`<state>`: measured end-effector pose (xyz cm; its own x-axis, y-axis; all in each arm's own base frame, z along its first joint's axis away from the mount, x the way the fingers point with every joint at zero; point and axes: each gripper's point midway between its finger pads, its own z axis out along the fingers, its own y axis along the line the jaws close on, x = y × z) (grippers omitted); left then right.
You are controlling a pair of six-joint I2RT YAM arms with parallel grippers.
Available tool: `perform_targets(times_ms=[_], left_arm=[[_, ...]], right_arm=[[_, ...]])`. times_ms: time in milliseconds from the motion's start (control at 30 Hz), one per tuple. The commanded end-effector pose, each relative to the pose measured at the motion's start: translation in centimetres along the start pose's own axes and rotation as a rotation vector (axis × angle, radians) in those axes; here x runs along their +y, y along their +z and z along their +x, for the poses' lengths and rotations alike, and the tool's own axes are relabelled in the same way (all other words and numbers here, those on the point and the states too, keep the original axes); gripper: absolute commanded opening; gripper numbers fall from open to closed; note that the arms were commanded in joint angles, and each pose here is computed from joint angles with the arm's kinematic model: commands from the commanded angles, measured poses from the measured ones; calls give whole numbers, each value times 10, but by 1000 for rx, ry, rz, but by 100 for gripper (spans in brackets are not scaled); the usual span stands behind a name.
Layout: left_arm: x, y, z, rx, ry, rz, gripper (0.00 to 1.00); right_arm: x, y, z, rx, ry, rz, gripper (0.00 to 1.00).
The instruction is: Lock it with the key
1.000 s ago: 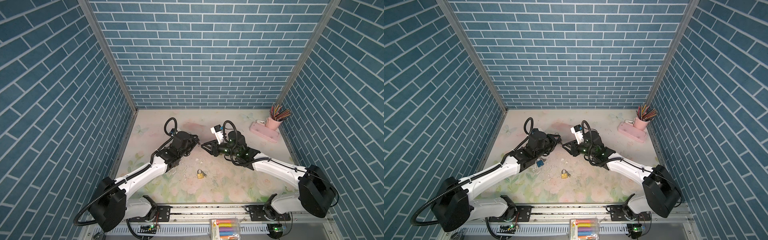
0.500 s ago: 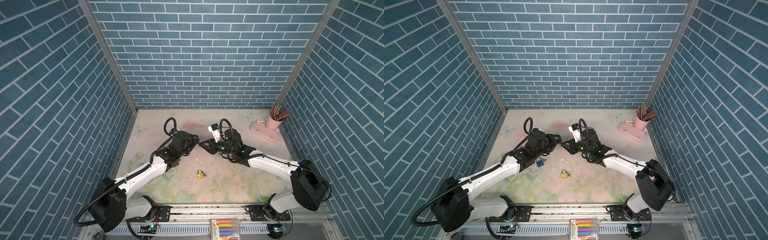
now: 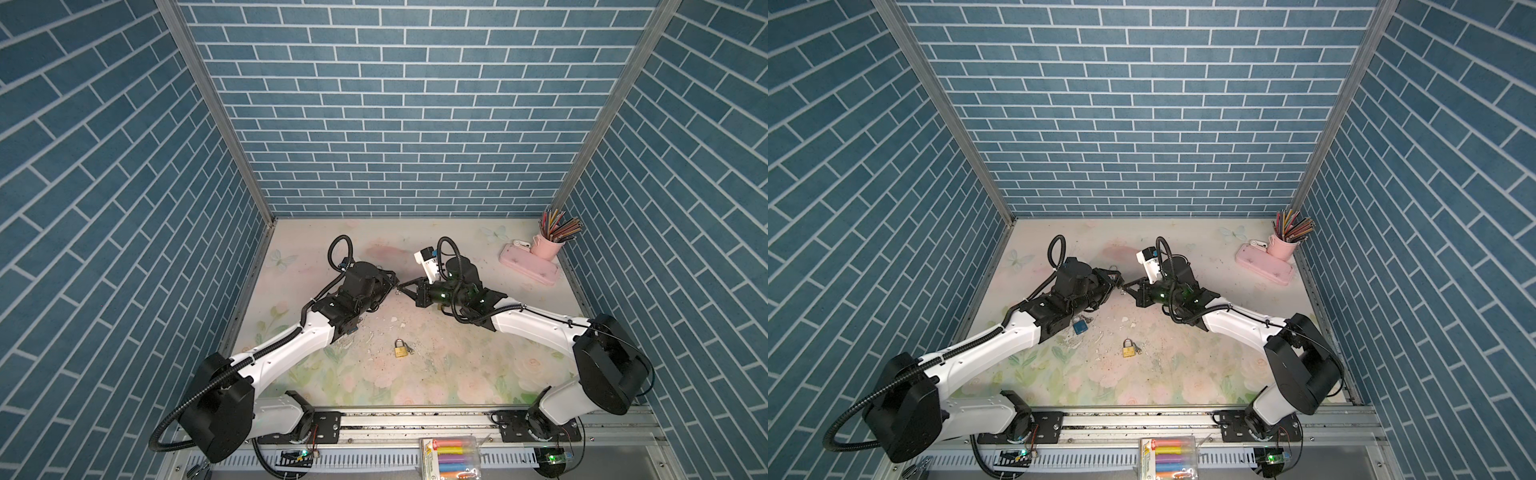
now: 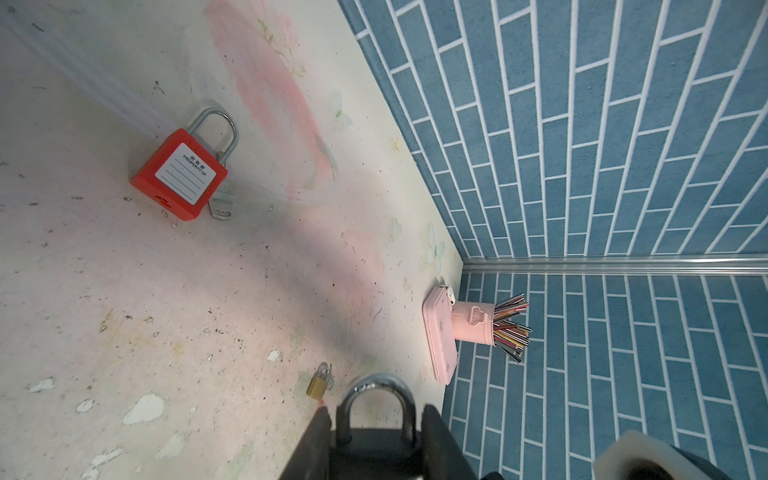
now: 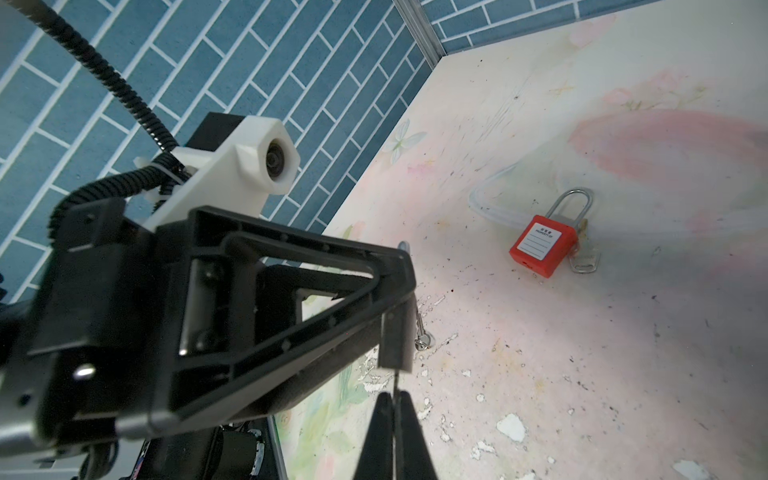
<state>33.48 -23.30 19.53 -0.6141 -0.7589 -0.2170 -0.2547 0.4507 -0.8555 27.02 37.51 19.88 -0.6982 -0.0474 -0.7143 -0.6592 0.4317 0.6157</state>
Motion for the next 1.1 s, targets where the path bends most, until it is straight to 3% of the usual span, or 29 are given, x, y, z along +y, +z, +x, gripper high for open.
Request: perform_targets(times_ms=[0,433,567,700,1067], left_arm=[[-6,0,-9,-24,-1,15,0],[20,-5,-85,-199,-35,-82,0],[12,-4,-95,-222,134,-120,0],[8,9,-86,-153,315,-212,0],[4,87,-6,56,777,-415,0]], right_arm=[[16,3,-7,-5,-28,-58,0],[15,-14,20,44,-3,-53,0],[7,-25,21,30,5,6,0],[-14,-33,20,37,48,97,0],[-96,-57,26,40,268,278,0]])
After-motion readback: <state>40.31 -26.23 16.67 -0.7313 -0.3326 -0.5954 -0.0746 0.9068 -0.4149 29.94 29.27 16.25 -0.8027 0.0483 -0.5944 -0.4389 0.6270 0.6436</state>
